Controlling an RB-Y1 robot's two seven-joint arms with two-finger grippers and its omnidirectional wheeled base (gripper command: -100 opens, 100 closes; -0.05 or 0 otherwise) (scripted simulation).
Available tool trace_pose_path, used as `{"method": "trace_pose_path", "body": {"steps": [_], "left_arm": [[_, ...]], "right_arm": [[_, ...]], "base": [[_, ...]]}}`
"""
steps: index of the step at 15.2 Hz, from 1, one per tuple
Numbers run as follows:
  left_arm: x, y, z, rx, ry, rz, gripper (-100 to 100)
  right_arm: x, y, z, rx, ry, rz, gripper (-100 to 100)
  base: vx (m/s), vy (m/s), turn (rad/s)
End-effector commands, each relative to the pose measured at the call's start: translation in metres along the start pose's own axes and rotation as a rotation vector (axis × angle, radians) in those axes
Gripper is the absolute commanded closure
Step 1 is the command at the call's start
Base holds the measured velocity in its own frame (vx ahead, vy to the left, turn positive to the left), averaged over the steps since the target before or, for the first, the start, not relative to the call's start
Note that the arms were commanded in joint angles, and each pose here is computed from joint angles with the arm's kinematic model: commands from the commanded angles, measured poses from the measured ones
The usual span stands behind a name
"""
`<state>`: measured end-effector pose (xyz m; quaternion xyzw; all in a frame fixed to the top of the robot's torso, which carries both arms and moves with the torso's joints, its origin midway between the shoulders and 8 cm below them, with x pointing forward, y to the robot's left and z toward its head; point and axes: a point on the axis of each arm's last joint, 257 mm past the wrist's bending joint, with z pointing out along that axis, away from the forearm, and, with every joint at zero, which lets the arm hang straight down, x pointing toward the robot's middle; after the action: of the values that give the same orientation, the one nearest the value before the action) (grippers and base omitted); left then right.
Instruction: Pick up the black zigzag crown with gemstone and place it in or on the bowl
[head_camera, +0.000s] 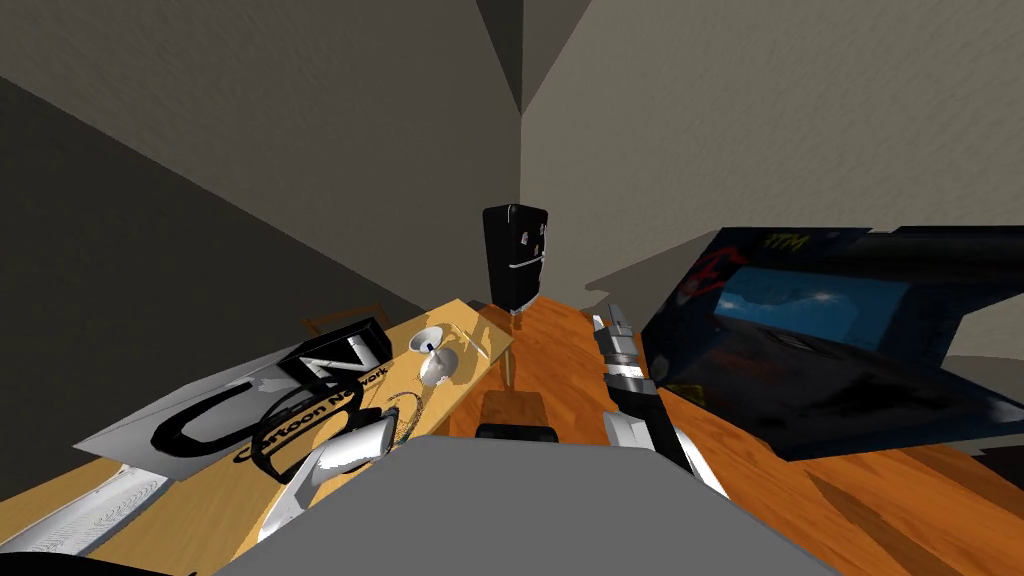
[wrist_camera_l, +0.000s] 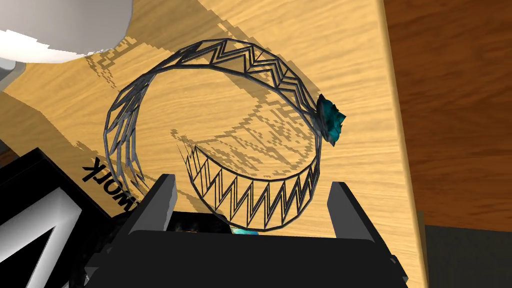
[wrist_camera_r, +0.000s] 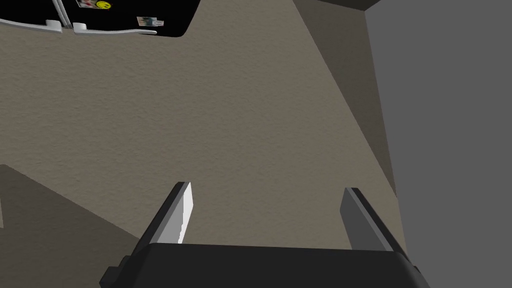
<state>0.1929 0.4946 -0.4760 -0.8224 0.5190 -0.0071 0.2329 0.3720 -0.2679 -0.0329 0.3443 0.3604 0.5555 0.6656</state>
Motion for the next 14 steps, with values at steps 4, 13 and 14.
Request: {"method": "trace_pose_path", "body": {"steps": [4, 13, 14], "left_arm": [[-0.011, 0.039, 0.006, -0.127, -0.01, -0.02, -100], [-0.015, 0.071, 0.015, -0.228, -0.013, -0.035, -100], [-0.014, 0.072, 0.017, -0.227, -0.013, -0.035, -100]], "right_arm": [[0.0, 0.0, 0.0, 0.0, 0.0, 0.0, 0], [0.0, 0.0, 0.0, 0.0, 0.0, 0.0, 0], [0.0, 0.0, 0.0, 0.0, 0.0, 0.0, 0]], "base": [[0.007, 0.021, -0.119], [0.005, 0.015, -0.052], [0.01, 0.019, 0.015]]}}
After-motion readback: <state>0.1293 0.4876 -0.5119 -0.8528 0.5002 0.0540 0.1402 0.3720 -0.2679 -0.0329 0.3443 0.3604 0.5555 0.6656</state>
